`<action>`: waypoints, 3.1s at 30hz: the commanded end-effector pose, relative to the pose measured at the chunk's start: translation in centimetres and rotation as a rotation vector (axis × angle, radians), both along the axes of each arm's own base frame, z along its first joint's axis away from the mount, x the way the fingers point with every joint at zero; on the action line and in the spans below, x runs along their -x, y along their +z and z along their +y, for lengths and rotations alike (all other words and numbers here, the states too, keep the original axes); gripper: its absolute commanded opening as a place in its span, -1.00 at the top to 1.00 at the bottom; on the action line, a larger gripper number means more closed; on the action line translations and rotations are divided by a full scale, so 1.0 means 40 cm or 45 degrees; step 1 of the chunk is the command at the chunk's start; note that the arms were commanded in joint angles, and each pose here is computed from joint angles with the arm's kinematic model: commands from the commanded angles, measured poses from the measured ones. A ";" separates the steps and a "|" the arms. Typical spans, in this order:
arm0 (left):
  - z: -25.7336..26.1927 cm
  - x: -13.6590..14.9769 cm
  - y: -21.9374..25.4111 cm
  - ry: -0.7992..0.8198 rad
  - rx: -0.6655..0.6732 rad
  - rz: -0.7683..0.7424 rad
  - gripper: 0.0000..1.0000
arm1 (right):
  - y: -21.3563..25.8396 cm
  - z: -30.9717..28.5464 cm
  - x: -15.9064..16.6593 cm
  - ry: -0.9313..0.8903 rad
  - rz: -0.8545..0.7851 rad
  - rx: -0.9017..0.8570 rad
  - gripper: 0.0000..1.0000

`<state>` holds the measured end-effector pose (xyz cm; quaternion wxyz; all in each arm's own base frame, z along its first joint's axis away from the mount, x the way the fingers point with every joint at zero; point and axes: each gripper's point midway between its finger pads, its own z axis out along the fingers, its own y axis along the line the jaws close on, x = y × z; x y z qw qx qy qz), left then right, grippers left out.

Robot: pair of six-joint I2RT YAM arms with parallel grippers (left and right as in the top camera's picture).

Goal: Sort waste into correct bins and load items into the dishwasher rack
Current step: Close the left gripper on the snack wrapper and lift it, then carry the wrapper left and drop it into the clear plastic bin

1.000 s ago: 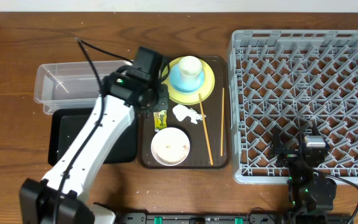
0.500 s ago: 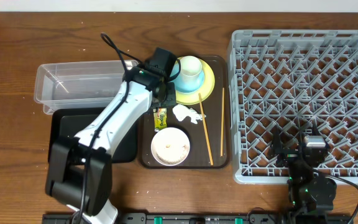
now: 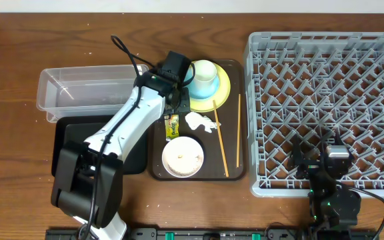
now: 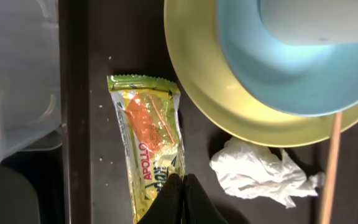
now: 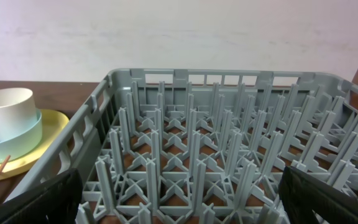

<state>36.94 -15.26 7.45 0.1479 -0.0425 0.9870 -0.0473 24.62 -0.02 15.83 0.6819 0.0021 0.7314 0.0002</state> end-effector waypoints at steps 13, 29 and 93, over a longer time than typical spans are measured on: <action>0.014 0.011 -0.068 0.044 -0.016 -0.004 0.66 | -0.004 0.004 0.000 0.010 0.007 -0.004 -0.99; 0.010 -0.001 -0.140 0.073 0.000 -0.019 0.66 | -0.004 0.004 0.000 0.010 0.007 -0.004 -0.98; 0.533 -0.202 0.124 1.096 -0.073 -0.654 0.87 | -0.004 0.004 0.000 0.010 0.007 -0.004 -0.98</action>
